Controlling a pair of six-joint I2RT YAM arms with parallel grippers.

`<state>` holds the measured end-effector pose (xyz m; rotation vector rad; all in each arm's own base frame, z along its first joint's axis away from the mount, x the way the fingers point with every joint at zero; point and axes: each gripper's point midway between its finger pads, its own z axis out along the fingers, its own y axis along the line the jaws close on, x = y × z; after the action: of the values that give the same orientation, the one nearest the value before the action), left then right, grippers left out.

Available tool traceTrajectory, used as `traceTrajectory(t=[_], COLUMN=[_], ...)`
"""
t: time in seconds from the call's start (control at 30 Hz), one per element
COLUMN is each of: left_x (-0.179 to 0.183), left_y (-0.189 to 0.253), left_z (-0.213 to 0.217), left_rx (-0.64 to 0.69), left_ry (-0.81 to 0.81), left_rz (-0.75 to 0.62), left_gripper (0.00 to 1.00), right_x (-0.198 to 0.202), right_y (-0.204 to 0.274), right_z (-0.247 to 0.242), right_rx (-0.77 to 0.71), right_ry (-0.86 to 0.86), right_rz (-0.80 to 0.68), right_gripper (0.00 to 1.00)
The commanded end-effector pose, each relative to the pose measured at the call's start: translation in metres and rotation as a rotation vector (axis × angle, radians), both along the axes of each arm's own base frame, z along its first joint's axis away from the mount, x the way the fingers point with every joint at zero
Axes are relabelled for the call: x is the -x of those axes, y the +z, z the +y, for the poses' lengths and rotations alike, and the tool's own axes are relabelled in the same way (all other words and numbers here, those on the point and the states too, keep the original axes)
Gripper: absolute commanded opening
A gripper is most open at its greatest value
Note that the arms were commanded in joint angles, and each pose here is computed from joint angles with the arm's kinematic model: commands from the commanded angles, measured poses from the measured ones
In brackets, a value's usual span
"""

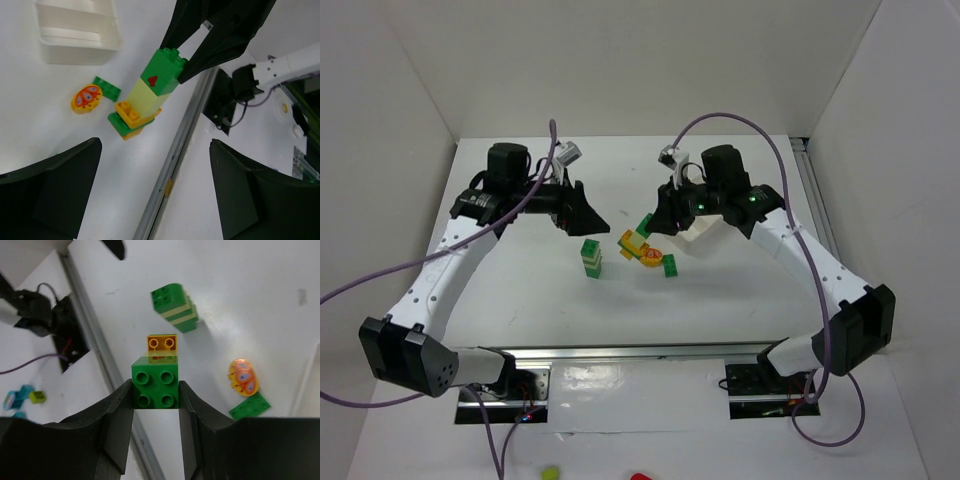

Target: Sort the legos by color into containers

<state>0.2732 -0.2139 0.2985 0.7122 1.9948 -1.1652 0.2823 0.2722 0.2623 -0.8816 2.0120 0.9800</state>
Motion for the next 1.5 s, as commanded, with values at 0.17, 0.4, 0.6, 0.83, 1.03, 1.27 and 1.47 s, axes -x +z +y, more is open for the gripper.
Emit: traceTrajectory(t=[0.17,0.4,0.6,0.83,1.03,1.27,1.47], left_x=[0.021,0.038,0.043,0.046,0.051,0.042,0.034], left_y=[0.011,0.008,0.006,-0.005,-0.003,-0.014,-0.031], left_z=[-0.049,-0.073,-0.079,-0.090,-0.092,-0.092,-0.089], left_rx=[0.073,0.082,0.085,0.122,0.150,0.113,0.108], left_ry=[-0.325,-0.424,-0.439,-0.478,-0.514,-0.468,-0.462], left_rz=[-0.127,-0.132,-0.148,-0.095,-0.077,-0.047,0.010], left_gripper=[1.00,1.00,1.00,0.88,0.68,0.01,0.00], right_x=[0.062,0.067,0.067,0.065,0.064,0.053,0.018], right_y=[0.041,0.052,0.053,0.057,0.059,0.056,0.069], right_z=[-0.006,-0.005,-0.002,0.001,0.003,-0.004,-0.035], right_rx=[-0.164,-0.206,-0.232,-0.263,-0.286,-0.296,-0.310], right_ry=[0.225,0.256,0.269,0.276,0.264,0.197,-0.013], right_rz=[0.103,0.102,0.103,0.097,0.102,0.125,0.041], right_gripper=[0.18,0.18,0.18,0.18,0.18,0.19,0.19])
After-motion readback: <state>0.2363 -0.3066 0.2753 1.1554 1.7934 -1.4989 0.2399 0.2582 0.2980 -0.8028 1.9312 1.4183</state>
